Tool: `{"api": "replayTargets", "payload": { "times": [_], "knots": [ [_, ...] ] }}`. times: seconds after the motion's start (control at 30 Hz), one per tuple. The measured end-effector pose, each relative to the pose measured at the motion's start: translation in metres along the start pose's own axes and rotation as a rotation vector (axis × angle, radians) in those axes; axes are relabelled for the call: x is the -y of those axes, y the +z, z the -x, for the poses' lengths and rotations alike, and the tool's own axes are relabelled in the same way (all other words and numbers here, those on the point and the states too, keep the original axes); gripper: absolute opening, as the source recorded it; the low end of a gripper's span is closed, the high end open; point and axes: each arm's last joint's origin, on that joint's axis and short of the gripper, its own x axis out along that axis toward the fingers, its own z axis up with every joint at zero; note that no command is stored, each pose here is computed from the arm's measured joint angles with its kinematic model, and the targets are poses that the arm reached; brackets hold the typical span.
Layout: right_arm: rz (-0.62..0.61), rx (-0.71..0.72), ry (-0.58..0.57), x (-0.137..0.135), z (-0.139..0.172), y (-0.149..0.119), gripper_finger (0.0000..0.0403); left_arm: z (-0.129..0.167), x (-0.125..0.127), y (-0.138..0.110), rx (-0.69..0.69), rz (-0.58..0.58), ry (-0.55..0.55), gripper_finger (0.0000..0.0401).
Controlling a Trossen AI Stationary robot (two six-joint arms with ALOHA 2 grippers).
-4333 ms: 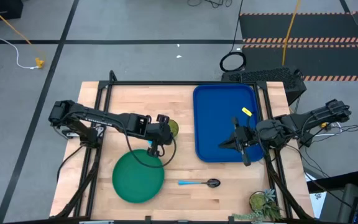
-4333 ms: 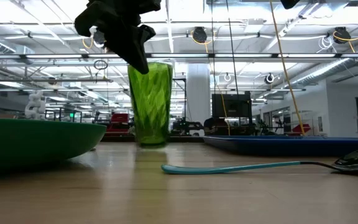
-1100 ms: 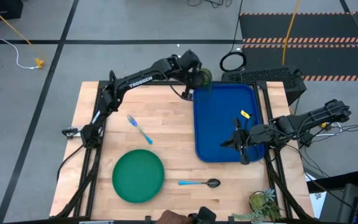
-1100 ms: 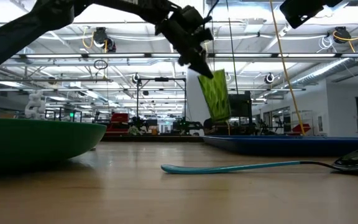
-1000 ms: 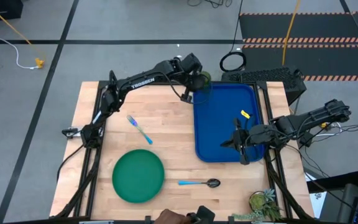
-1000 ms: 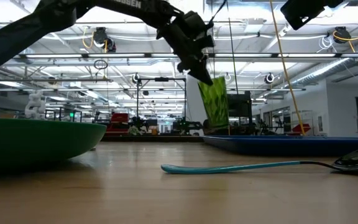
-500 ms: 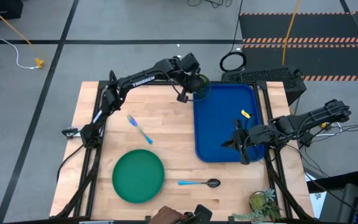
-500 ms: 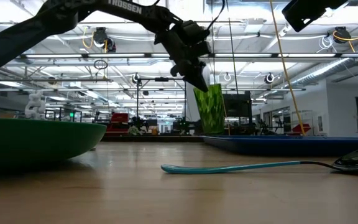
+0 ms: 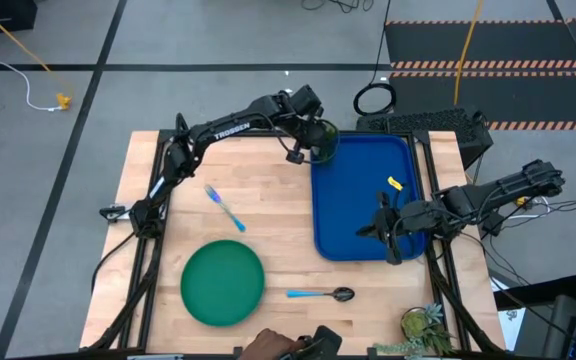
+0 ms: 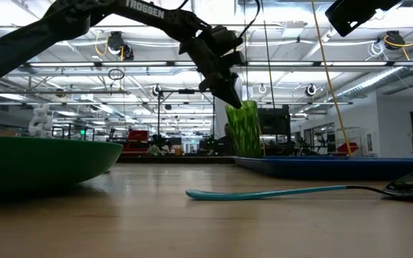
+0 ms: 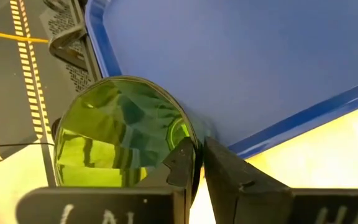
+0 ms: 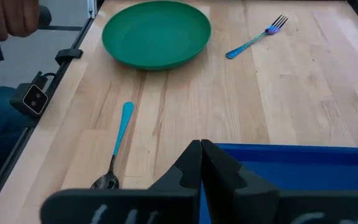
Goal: Pick and place plate/cup/fork/spoon on tray
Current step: Put the green cup on the top right of the blue tray
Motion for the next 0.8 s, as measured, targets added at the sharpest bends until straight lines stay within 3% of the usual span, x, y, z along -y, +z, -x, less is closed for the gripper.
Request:
{"api": "replayTargets", "payload": {
  "times": [0.63, 0.8],
  "knots": [
    [0.000, 0.000, 0.000, 0.000, 0.000, 0.000, 0.0000, -0.003, 0.006, 0.013, 0.015, -0.015, 0.024, 0.0039],
    [0.000, -0.001, 0.004, 0.000, 0.000, 0.000, 0.0000, -0.006, 0.004, 0.012, -0.017, -0.021, 0.070, 0.0063]
  ]
}}
